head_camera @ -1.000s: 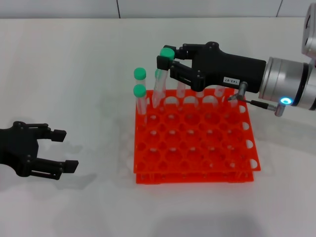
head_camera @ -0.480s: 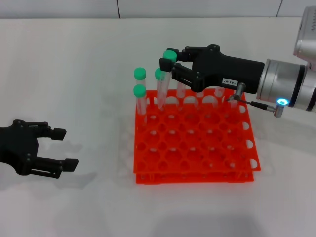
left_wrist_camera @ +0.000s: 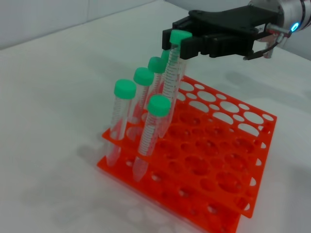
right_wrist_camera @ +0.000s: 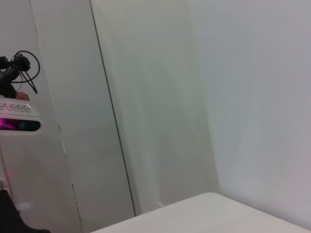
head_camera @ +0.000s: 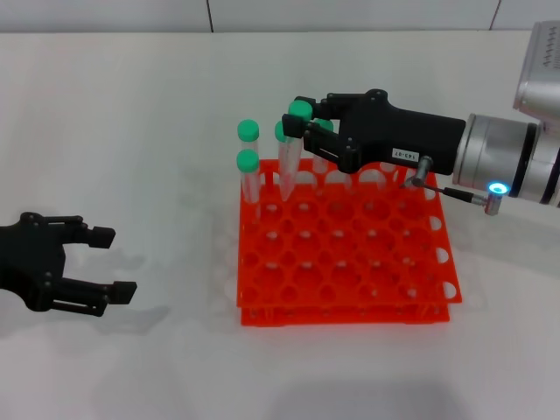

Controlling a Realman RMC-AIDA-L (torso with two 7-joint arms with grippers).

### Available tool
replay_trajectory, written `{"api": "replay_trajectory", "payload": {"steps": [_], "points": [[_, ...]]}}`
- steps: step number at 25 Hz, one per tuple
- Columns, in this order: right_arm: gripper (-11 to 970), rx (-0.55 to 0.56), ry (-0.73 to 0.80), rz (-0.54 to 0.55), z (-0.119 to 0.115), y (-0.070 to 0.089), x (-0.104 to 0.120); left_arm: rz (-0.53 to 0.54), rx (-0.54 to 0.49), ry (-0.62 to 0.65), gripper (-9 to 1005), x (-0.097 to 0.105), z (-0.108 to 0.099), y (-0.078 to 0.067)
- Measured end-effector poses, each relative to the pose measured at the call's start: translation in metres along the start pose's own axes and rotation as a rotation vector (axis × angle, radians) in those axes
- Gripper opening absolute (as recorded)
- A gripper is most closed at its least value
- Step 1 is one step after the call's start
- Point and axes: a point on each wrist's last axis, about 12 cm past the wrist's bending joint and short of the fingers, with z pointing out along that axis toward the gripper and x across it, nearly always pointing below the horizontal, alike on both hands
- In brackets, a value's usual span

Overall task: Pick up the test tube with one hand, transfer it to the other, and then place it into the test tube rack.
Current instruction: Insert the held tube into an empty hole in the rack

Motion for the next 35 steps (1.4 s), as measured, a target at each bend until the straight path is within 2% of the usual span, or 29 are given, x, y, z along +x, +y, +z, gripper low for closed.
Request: {"api": "replay_trajectory", "payload": {"steps": [35], "points": [[265,-0.020,0.039,-0.040,0.001,0.005,0.011,0.013,0.013,0.001,894,0.001,0.002,0.000]]}}
